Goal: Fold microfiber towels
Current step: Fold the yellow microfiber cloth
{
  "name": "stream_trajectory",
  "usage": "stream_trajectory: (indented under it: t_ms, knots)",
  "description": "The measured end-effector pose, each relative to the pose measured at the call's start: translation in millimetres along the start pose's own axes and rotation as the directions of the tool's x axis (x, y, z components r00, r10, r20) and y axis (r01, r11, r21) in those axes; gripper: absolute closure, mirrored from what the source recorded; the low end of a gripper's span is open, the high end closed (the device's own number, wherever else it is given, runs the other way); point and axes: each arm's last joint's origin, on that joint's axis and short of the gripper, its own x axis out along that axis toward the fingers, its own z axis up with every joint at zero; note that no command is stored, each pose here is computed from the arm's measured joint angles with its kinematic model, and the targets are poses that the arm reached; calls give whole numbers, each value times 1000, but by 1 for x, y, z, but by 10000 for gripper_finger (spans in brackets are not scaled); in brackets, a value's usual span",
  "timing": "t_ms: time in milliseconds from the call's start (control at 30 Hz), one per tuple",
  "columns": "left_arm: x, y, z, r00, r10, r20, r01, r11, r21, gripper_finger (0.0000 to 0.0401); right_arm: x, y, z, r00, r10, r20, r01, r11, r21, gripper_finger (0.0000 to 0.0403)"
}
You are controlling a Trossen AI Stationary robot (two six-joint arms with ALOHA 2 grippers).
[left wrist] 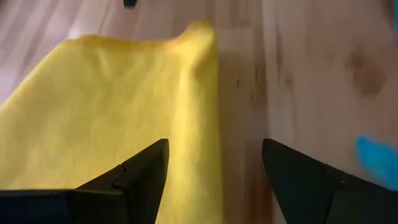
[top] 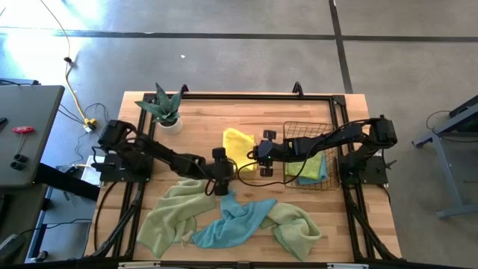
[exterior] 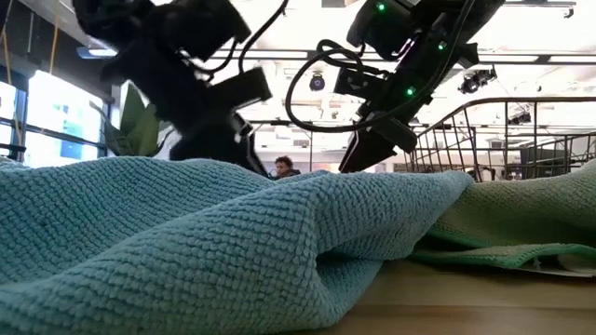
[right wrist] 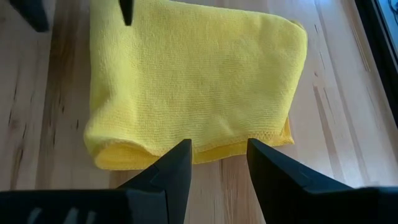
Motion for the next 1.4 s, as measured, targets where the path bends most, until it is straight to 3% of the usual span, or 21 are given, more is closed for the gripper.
stream_trajectory:
  t_ms: [100, 233, 433, 567, 800, 900, 1000, 1100, 1133, 1167, 1233, 1300, 1367, 1400]
  knots:
    - [-7, 3, 13, 999, -35, 15, 35, 999, -22, 154, 0, 0, 0, 1000, 0, 0, 0, 1000, 1, 254]
    - [-16, 6, 23, 999, -41, 18, 41, 999, 32, 154, 0, 0, 0, 1000, 0, 3, 0, 1000, 1, 254]
    - [-16, 22, 23, 998, 41, -50, -42, 999, -22, 154, 0, 0, 1, 1000, -1, 7, 1, 1000, 3, 254]
    - [-13, 37, 19, 990, 88, -113, -89, 996, -6, 154, 1, -4, 4, 999, -19, 38, 25, 989, -149, 254]
    - [-4, 65, 16, 991, -48, -128, 46, 999, -17, 154, 1, -5, 6, 998, -26, 59, 37, 978, -207, 254]
    - [0, 81, 16, 992, -67, -108, 64, 997, -35, 154, 1, -7, 10, 994, -30, 104, 44, 990, -138, 254]
    - [3, 99, 15, 994, -55, -95, 48, 996, -69, 154, 0, -4, 14, 987, 51, 150, -71, 988, 134, 254]
    - [4, 115, 10, 993, -28, -115, 16, 994, -104, 154, -2, -3, 21, 966, 106, 236, -185, 921, 344, 254]
    - [5, 119, 7, 992, -21, -121, 7, 993, -115, 154, -2, -2, 23, 957, 125, 261, -230, 875, 426, 254]
    - [6, 123, 4, 991, -17, -131, 0, 992, -125, 154, -3, -2, 26, 949, 136, 285, -272, 808, 522, 254]
    - [6, 129, -2, 990, -24, -142, 3, 989, -147, 154, -4, -3, 30, 928, 153, 339, -355, 634, 687, 254]
    - [7, 134, -5, 989, -56, -134, 30, 983, -183, 154, -4, -4, 32, 926, 134, 353, -371, 494, 787, 254]
    - [8, 137, -8, 989, -89, -119, 63, 976, -208, 155, -2, -3, 31, 935, 101, 341, -351, 403, 845, 254]
    - [10, 137, -9, 988, -103, -112, 77, 974, -212, 157, -2, -3, 30, 938, 95, 332, -343, 377, 860, 254]
